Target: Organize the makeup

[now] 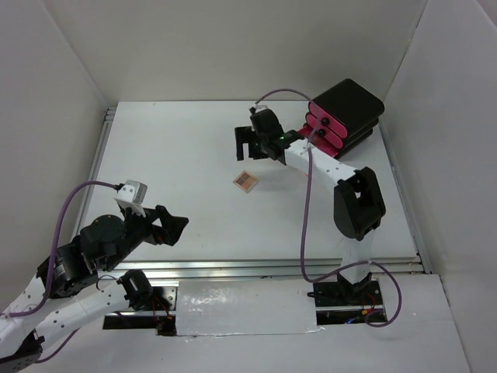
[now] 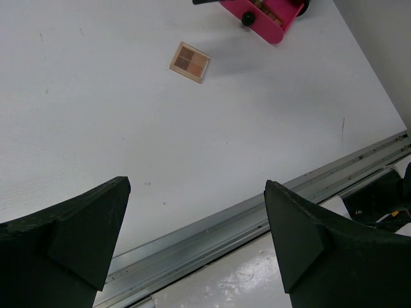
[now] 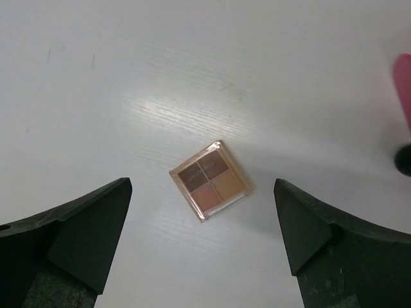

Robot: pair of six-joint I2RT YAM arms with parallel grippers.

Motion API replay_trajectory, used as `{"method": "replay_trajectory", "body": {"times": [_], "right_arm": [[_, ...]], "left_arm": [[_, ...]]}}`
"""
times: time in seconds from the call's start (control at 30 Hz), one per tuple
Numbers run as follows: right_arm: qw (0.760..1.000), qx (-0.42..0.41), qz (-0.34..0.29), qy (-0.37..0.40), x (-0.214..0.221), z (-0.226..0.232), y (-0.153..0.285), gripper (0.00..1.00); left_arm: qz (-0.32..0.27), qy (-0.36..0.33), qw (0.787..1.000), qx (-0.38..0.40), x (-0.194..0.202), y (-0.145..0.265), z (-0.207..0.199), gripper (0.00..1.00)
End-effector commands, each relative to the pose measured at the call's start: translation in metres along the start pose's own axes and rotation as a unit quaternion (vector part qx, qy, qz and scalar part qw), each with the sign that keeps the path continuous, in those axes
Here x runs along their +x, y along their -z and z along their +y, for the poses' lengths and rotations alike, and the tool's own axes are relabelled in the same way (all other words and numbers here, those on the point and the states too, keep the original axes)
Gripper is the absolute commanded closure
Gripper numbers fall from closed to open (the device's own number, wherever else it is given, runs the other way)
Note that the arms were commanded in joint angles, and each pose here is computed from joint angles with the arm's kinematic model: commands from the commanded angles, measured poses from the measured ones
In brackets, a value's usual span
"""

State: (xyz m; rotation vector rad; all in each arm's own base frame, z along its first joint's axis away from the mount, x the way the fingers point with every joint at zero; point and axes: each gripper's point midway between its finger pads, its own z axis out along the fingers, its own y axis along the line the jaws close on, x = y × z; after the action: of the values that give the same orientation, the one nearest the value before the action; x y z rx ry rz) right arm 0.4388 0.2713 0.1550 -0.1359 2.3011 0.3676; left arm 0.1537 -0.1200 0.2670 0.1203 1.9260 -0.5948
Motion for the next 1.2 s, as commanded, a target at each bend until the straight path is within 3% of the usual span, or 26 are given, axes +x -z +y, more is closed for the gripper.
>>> {"method": "replay_trajectory", "body": {"times": [0.0,0.17,0.3,0.8,1.17], "right_arm": [[0.994,-0.034,0.043,0.097,0.013,0.0,-0.02,0.0],[0.965,-0.035,0.073,0.25,0.029,0.003,-0.037,0.0],[0.952,-0.048,0.09,0.289,0.039,0.003,-0.052,0.0],[0.937,-0.118,0.186,0.272,0.106,0.023,-0.059,0.0],[0.937,-0.078,0.205,0.271,0.119,0.007,-0.066,0.03]], "left_arm": [[-0.014,0.011,1.0,0.011,-0.007,-0.001,-0.007,0.01],[-0.012,0.009,1.0,0.013,-0.006,-0.002,-0.007,0.01],[-0.009,0.008,1.0,0.009,-0.004,-0.004,-0.006,0.01],[-0.006,0.006,1.0,0.005,-0.004,-0.005,-0.006,0.01],[-0.013,0.01,1.0,0.011,-0.006,-0.002,-0.006,0.01]]}}
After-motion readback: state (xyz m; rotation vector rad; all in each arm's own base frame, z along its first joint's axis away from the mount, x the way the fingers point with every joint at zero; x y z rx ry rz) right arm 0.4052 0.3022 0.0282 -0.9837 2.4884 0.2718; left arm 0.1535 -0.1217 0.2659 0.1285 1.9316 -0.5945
